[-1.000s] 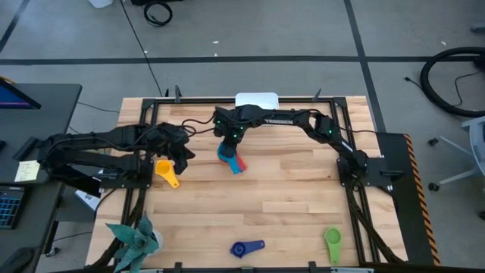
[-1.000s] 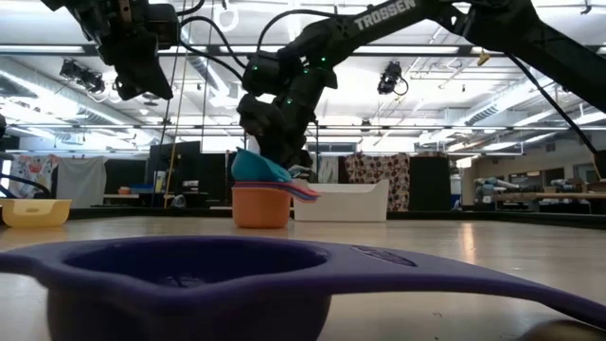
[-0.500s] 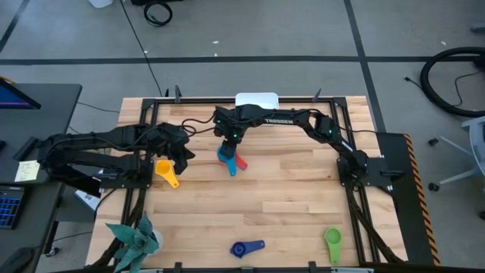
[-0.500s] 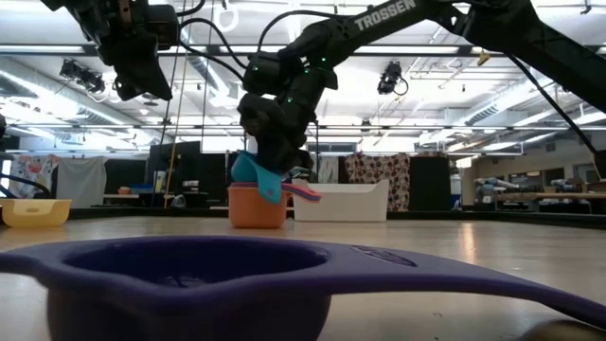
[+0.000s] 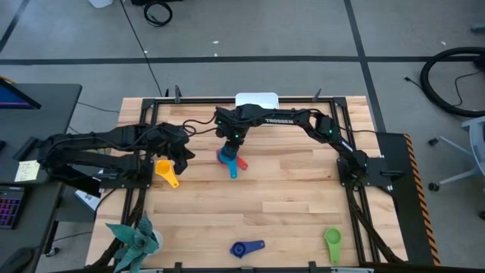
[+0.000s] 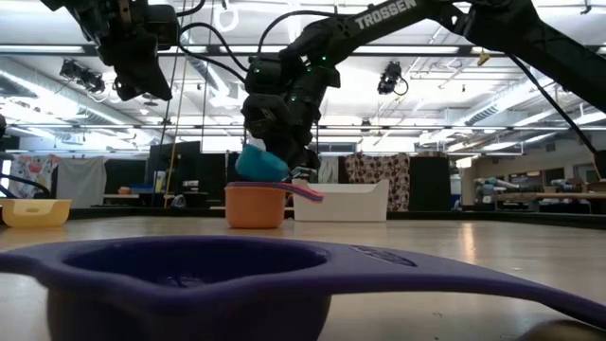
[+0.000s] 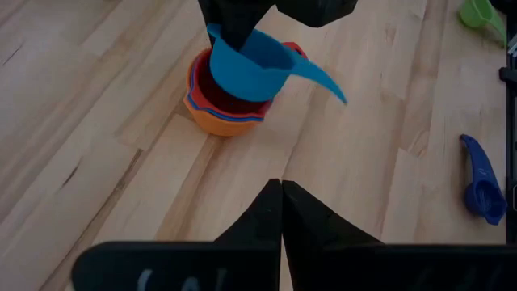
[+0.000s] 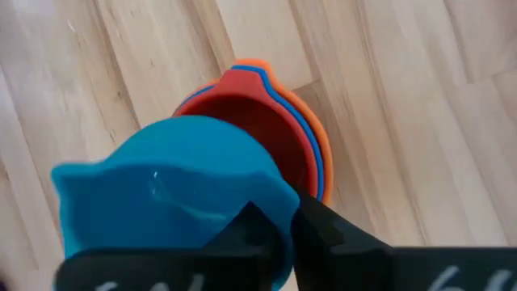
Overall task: Nest measuring cups in basket
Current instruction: Stack the light blue measuring cup on the red measuring cup
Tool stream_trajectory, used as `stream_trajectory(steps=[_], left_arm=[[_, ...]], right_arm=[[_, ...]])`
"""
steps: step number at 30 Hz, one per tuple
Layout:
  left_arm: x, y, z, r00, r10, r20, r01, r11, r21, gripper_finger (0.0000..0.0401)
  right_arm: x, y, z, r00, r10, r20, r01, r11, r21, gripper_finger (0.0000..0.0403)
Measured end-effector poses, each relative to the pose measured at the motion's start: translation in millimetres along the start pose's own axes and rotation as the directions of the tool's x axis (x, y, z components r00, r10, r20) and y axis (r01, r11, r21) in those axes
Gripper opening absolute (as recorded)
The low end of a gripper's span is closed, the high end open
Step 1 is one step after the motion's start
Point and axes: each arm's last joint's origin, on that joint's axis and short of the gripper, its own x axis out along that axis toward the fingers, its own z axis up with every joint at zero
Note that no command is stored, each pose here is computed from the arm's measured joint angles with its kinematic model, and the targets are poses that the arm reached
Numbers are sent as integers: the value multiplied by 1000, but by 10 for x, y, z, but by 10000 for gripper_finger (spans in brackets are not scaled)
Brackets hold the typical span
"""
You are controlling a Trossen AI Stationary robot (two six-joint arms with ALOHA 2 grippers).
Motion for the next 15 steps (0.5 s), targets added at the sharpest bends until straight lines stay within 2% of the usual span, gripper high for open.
stream_trajectory(steps=[5,15], left_arm=[[0,0,0,1000,0,0,0,1000,0,6],[0,0,0,1000,0,0,0,1000,0,6]], right_arm=[[-4,-7,-45,999,-6,-45,7,1000,16,13],[-13,-19,-43,998,35,-51,-34,999,13,60]])
